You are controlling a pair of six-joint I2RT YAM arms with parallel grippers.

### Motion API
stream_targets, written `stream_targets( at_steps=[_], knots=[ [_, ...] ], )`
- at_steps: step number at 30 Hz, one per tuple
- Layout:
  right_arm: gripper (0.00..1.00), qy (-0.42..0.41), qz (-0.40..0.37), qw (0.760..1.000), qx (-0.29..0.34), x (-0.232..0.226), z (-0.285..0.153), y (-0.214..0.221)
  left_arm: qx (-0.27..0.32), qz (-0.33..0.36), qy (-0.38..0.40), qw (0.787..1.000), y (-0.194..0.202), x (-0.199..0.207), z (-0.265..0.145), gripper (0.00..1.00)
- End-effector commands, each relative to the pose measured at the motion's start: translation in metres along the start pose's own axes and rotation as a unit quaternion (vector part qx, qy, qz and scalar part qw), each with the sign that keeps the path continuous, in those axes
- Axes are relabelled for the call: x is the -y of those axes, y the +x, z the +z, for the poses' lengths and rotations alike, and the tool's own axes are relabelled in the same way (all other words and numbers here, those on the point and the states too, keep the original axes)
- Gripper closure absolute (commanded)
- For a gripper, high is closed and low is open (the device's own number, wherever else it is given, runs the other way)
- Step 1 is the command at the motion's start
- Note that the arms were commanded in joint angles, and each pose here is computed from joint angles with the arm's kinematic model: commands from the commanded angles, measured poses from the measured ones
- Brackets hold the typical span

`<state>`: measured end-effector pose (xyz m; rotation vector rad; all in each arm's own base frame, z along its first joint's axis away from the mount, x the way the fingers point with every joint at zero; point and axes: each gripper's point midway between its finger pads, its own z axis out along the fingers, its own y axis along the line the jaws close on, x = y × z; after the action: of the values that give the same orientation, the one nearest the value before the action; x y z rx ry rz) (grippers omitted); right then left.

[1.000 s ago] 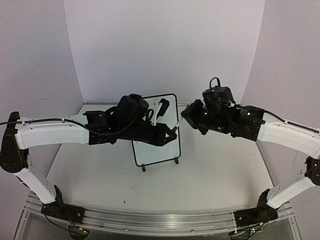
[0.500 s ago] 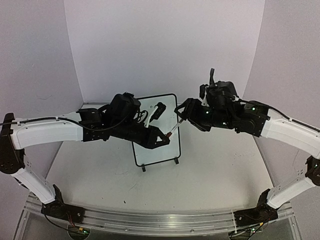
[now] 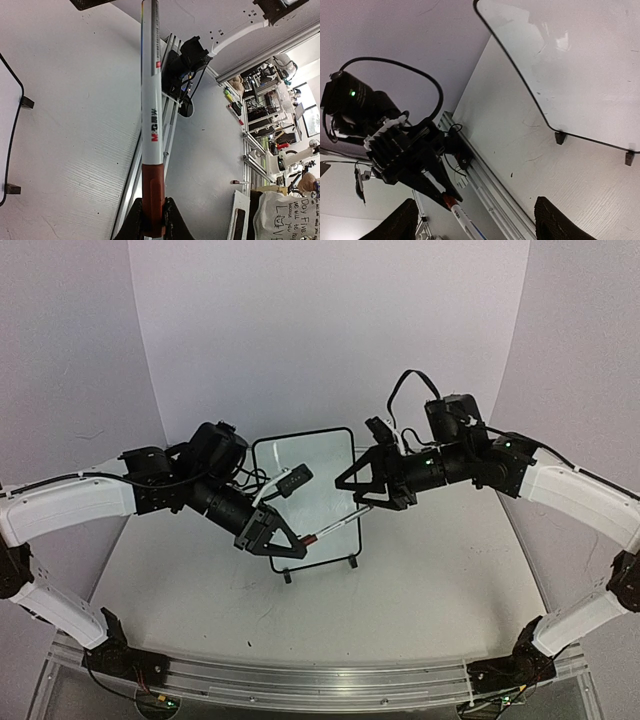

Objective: Write a sentence on the whiteboard
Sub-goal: Pass from the left arm to the right

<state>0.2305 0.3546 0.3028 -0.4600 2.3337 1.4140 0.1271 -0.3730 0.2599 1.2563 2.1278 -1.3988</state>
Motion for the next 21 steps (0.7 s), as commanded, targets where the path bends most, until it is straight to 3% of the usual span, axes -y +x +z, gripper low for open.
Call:
stream_targets(
  at_steps=[1, 21],
  knots=[
    [0.26, -0.131, -0.045, 0.988, -0.068, -0.048, 0.0, 0.017, -0.018, 0.026, 0.048, 0.998, 0.0, 0.024, -0.009, 1.0],
    [0.3, -0.187, -0.057, 0.969, -0.154, -0.056, 0.013, 0.063, -0.034, 0.036, 0.109, 0.993, 0.0, 0.048, -0.015, 1.0]
  ],
)
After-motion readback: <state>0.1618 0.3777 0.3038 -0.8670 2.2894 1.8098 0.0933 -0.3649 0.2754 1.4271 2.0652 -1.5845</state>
